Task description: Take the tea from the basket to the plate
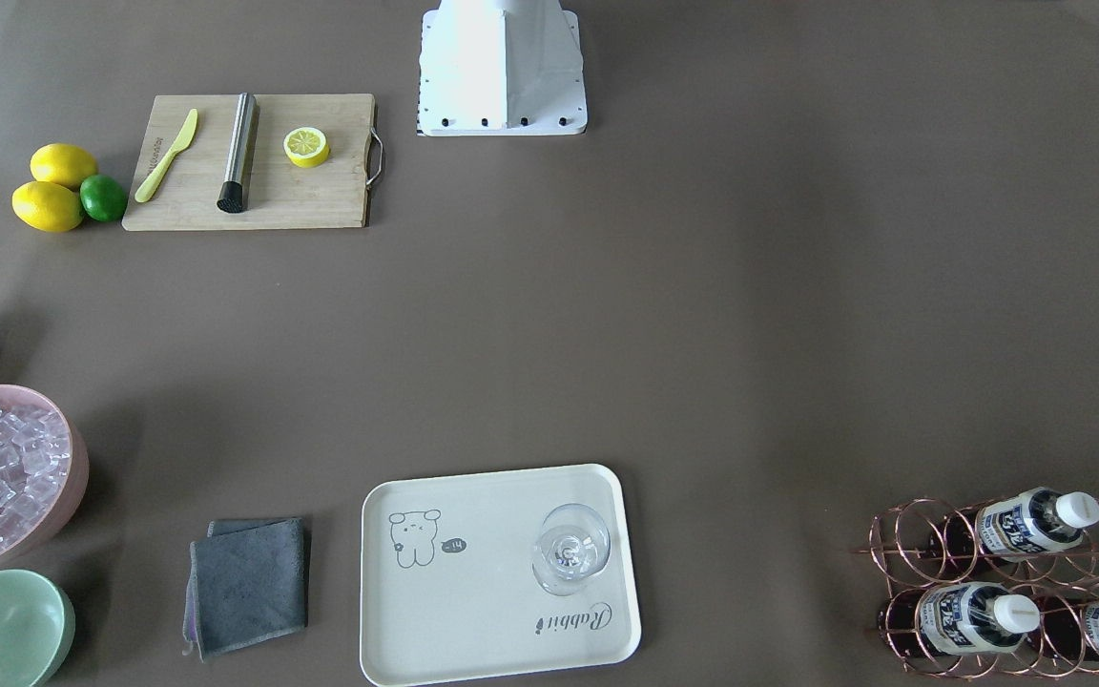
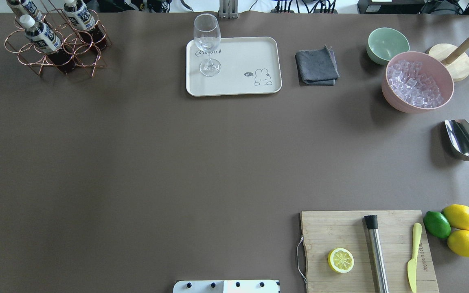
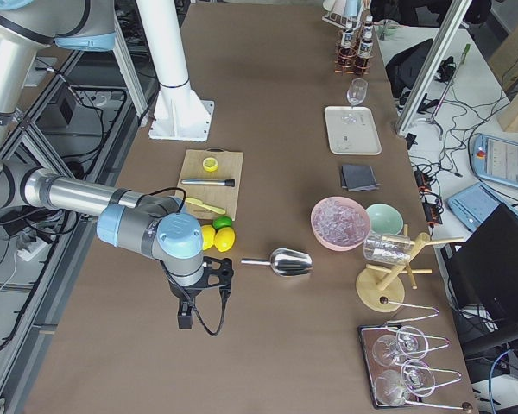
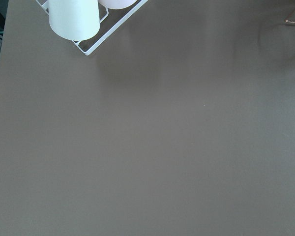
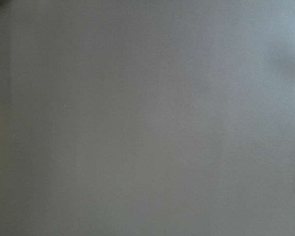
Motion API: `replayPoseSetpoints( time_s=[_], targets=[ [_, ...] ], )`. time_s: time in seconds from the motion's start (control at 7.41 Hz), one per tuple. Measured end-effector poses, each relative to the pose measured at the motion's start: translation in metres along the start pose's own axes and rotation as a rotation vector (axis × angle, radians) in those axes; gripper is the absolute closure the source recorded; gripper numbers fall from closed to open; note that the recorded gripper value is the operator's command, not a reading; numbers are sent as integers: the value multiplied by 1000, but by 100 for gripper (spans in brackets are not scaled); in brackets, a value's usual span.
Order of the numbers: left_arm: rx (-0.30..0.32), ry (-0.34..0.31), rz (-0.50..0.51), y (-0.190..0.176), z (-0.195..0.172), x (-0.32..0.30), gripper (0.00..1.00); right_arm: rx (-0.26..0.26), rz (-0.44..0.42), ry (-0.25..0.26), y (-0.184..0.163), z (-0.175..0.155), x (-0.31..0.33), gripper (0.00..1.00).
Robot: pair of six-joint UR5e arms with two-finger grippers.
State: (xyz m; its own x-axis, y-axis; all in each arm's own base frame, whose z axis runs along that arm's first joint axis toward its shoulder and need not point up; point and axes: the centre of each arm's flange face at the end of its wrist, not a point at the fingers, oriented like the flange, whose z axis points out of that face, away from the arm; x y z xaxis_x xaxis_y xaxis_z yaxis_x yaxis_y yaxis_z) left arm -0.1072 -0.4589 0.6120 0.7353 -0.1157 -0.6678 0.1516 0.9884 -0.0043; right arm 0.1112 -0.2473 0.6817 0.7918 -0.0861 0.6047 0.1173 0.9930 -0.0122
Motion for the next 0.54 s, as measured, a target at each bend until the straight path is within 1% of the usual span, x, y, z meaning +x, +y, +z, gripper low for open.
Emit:
replayPoseSetpoints(
  time_s=[0.27,0.4,0.54],
  targets=[
    [-3,-3,-2,-1,2,-1,2,4,0,-4,-2,-3,-3,1],
    [-6,-5,-2,-3,3,-2,2,-6,9,-9,-2,-9,-7,1],
    [-3,-10,1,-8,2,0,2,-12,26,-17,0,-23,-16,1]
  ],
)
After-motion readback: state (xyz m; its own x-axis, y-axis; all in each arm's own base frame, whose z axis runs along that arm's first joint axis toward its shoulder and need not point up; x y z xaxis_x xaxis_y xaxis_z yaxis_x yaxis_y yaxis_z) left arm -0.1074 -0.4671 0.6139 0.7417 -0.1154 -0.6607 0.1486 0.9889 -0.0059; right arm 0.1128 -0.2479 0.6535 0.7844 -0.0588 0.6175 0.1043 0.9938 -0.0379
